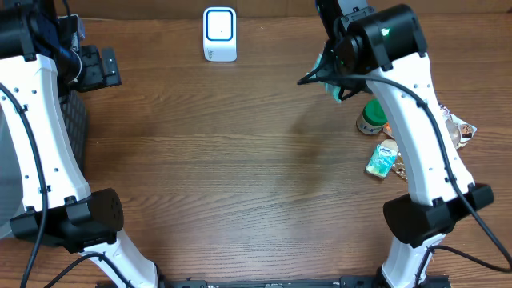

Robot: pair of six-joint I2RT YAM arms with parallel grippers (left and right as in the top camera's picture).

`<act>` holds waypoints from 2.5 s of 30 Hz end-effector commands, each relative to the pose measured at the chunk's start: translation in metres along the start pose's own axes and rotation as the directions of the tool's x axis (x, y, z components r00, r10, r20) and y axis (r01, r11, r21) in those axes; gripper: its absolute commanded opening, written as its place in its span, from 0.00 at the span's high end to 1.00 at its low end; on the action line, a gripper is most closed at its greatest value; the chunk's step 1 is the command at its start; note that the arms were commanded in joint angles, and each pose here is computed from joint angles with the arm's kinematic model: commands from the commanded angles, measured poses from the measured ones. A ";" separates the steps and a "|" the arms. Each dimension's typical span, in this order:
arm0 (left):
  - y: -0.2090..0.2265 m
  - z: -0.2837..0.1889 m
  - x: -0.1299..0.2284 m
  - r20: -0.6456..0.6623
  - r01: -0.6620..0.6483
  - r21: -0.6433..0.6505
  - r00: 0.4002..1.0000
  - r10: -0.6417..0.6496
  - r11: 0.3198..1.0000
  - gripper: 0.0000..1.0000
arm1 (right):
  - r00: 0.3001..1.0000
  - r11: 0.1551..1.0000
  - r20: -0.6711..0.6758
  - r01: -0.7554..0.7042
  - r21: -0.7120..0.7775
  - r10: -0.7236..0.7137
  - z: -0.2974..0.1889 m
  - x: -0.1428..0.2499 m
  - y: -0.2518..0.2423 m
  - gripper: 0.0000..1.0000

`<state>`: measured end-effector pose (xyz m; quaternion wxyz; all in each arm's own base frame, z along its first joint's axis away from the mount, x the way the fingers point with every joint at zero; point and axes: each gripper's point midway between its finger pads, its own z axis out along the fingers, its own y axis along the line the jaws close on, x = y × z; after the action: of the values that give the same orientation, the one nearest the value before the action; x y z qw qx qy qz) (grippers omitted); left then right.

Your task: Scan the item barcode

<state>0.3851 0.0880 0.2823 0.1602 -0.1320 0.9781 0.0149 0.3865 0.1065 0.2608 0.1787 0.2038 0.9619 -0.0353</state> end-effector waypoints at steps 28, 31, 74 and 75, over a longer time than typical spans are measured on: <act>-0.002 -0.002 0.000 0.006 -0.022 0.002 1.000 0.022 1.000 0.00 | 0.995 0.941 -0.090 -0.017 0.338 0.051 0.101 0.018 -0.087 0.35; -0.002 -0.002 0.000 0.006 -0.022 0.002 1.000 0.022 1.000 0.00 | 0.998 0.968 -0.037 0.059 0.245 -0.052 0.065 0.009 -0.072 0.34; -0.002 -0.002 0.000 0.006 -0.022 0.002 1.000 0.022 1.000 0.01 | 0.693 0.778 0.694 0.541 -0.318 -0.198 -0.168 0.043 -0.078 0.00; -0.002 -0.002 0.000 0.006 -0.022 0.002 1.000 0.022 1.000 0.00 | 0.674 0.785 0.719 0.534 -0.315 -0.170 -0.166 0.040 -0.081 0.00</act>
<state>0.3850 0.0879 0.2822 0.1598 -0.1320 0.9782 0.0147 0.2740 0.0746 0.4066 0.5232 -0.0561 0.8435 0.1077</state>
